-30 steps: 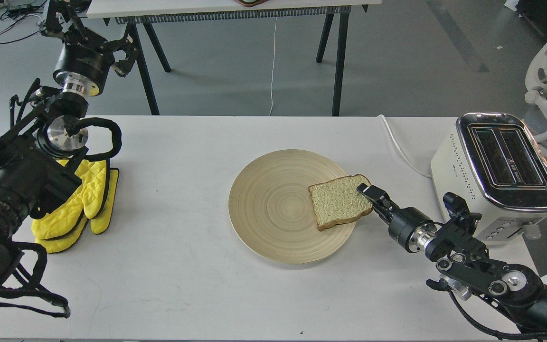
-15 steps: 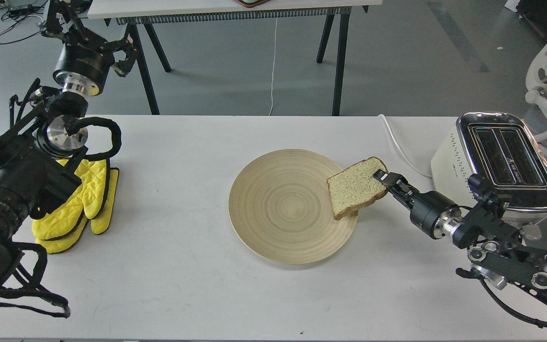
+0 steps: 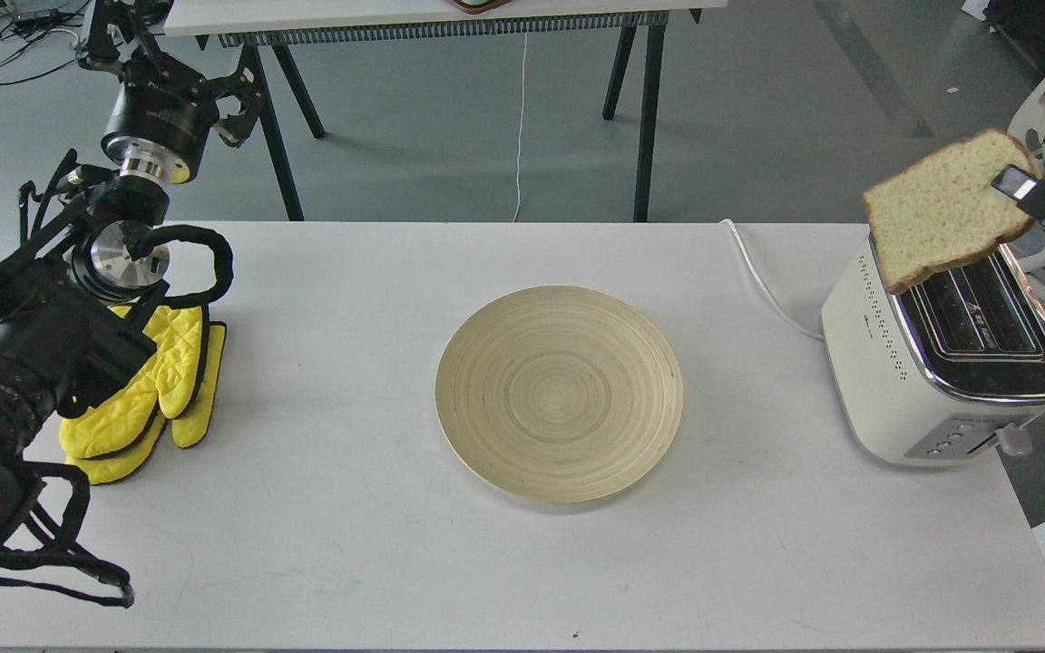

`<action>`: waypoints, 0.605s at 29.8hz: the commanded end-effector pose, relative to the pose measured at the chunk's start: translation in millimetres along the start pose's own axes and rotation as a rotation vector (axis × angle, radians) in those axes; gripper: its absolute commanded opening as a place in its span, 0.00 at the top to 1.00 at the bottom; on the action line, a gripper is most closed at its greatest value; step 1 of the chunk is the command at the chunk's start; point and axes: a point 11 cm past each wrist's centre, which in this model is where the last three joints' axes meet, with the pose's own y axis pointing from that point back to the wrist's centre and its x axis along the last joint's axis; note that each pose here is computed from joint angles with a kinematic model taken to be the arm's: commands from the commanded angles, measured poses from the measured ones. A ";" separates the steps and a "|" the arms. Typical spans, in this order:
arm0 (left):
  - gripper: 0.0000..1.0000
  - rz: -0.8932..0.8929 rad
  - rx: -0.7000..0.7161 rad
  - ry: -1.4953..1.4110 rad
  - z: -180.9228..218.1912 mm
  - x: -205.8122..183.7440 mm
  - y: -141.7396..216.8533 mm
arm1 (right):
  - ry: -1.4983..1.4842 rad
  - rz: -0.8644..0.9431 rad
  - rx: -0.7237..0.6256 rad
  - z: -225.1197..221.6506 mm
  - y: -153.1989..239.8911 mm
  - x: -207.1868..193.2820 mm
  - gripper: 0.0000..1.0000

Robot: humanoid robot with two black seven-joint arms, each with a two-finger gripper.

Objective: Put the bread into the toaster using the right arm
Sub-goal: 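Lift the bread slice with the right gripper over the toaster slot, then lower the bread into the toaster slot and release with the right gripper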

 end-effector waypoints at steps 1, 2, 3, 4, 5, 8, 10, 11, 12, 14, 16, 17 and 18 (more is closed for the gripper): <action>0.00 0.000 0.001 -0.001 -0.3 -0.1 0.1 | 0.054 -0.001 -0.049 13.1 14.7 11.3 0.98; 0.00 0.000 0.001 -0.001 -0.3 -0.1 0.1 | 0.058 -0.004 -0.055 14.6 16.4 11.4 0.98; 0.00 0.000 0.001 -0.001 -0.3 -0.1 0.1 | 0.060 -0.011 -0.065 17.7 18.0 9.3 0.98; 0.00 0.000 0.001 -0.001 -0.3 -0.1 0.1 | 0.066 -0.021 -0.074 21.0 19.4 6.5 0.98; 0.00 0.000 0.001 -0.001 -0.3 -0.1 0.1 | 0.076 -0.038 -0.086 25.6 20.5 1.7 0.98; 0.00 0.000 0.001 -0.001 -0.3 -0.1 0.1 | 0.114 -0.065 -0.121 39.1 23.6 -4.7 0.98; 0.00 0.000 0.001 -0.001 -0.3 -0.1 0.1 | 0.115 -0.074 -0.132 43.5 22.6 -9.5 0.98; 0.00 0.000 0.001 -0.001 -0.3 -0.1 0.1 | 0.115 -0.076 -0.138 45.9 22.5 -10.3 0.98; 0.00 0.000 0.001 -0.001 -0.3 -0.1 0.1 | 0.116 -0.075 -0.145 48.8 22.2 -10.6 0.98; 0.00 0.000 0.001 -0.001 -0.3 -0.1 0.1 | 0.119 -0.071 -0.160 54.7 22.5 -9.6 0.98; 0.00 0.000 0.001 -0.001 -0.3 -0.1 0.1 | 0.118 -0.070 -0.165 57.8 20.7 -11.6 0.97; 0.00 0.000 0.001 -0.001 -0.3 -0.1 0.1 | 0.115 -0.072 -0.167 59.0 19.6 -13.3 0.97; 0.00 0.000 0.001 -0.001 -0.3 -0.1 0.1 | 0.112 -0.073 -0.167 59.8 17.7 -15.7 0.97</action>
